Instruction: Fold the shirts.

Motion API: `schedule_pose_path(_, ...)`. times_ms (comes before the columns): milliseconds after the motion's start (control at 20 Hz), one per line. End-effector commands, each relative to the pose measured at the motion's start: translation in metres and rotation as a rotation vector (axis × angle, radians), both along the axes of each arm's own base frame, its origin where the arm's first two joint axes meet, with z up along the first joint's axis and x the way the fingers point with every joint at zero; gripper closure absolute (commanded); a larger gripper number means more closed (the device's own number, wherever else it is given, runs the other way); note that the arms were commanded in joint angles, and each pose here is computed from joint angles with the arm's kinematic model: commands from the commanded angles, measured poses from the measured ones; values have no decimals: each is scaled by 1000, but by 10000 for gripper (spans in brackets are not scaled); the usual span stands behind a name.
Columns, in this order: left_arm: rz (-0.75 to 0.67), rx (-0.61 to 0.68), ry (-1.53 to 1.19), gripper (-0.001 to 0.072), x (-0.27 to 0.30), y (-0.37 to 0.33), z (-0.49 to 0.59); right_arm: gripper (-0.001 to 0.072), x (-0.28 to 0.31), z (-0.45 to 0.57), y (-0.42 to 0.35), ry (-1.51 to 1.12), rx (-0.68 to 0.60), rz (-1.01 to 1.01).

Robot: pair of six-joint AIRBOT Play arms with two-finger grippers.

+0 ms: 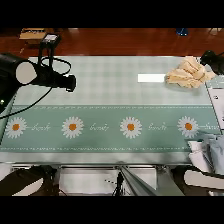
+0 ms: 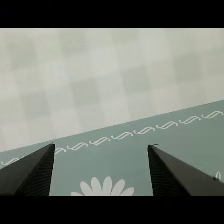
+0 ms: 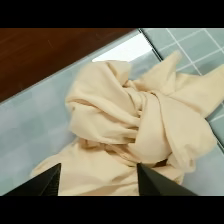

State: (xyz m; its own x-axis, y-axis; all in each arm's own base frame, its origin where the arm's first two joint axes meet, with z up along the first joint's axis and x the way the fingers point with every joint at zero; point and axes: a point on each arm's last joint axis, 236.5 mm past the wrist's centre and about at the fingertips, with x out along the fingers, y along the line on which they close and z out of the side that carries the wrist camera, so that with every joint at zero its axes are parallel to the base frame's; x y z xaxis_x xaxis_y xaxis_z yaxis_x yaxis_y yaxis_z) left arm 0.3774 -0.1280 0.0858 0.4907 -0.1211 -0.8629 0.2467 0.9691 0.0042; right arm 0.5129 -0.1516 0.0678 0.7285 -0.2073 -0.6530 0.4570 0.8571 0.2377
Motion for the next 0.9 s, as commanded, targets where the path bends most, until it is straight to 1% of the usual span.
schedule_pose_path(0,5,22,50,14,-10,6,-6,159,11,-55,-25,62,24,-21)
schedule_pose_path(450,6,27,63,15,-13,7,-7,169,40,-127,-39,34,6,-33)
schedule_pose_path(600,6,27,63,15,-13,7,-7,186,37,-152,-38,75,19,-32)
schedule_pose_path(650,6,27,63,16,-13,7,-7,213,37,-160,-37,88,24,-31)
schedule_pose_path(750,5,27,62,15,-13,7,-7,537,36,-166,-32,106,30,-23)
schedule_pose_path(800,5,27,62,16,-13,7,-7,682,37,-164,-30,100,31,-21)
schedule_pose_path(850,6,27,63,17,-13,7,-7,683,39,-155,-29,82,35,-23)
